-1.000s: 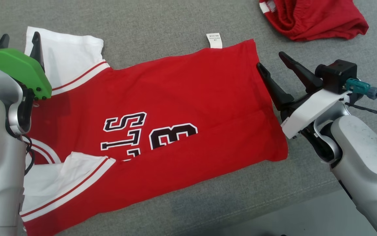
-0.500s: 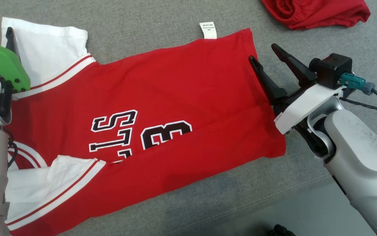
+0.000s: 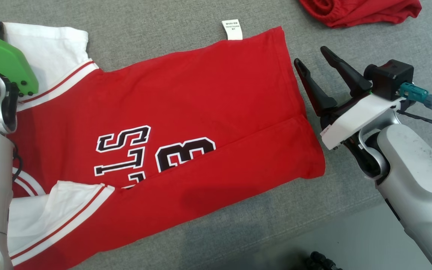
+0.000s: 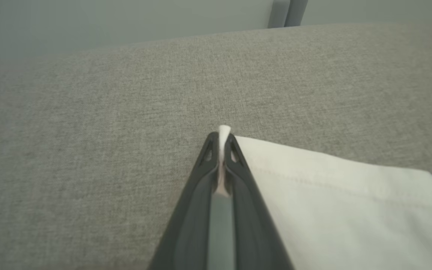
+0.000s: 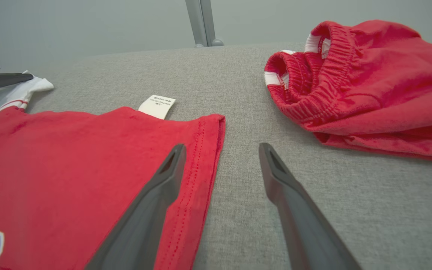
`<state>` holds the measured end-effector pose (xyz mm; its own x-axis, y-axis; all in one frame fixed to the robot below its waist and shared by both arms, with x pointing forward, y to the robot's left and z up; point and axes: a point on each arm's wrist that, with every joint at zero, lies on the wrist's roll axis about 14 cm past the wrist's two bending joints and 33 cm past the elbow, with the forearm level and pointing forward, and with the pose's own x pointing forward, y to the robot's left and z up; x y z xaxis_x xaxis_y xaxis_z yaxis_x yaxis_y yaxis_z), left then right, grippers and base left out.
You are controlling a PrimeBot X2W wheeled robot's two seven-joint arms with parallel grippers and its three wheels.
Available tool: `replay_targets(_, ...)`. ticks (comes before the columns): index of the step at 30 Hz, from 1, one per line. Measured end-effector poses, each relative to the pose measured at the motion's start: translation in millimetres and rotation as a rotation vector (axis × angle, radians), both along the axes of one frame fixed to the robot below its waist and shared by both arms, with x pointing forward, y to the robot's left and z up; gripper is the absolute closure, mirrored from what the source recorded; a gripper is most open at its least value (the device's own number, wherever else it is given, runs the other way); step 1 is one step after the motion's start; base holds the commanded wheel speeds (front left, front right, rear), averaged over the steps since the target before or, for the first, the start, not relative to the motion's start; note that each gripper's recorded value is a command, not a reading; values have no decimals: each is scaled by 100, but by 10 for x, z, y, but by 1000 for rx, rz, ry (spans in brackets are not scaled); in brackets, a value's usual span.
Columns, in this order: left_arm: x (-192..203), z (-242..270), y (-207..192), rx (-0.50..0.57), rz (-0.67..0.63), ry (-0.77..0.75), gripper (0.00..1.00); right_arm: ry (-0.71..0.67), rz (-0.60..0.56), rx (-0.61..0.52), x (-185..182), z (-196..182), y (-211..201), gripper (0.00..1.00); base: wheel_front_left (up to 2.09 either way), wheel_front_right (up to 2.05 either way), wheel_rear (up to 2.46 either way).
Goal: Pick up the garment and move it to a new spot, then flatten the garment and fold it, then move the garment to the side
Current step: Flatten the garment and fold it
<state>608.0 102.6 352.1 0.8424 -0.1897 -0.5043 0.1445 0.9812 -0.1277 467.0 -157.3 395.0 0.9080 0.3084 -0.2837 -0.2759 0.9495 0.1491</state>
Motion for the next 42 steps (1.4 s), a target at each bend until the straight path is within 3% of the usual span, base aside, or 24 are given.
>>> replay_targets(12,-95,273,-149,-66,-42,-98,100,-4,18,-36,186,8,-11,0,0,0,0)
replay_targets(19,-191,524,-182,-102,-65,-167,100,99,39,-56,238,-176,12,0,0,0,0)
replay_targets(32,-327,800,242,-81,4,-236,100,185,108,-33,460,-255,395,0,0,0,0)
replay_targets(42,-372,822,289,-77,6,-243,100,219,97,-63,474,-302,339,0,0,0,0)
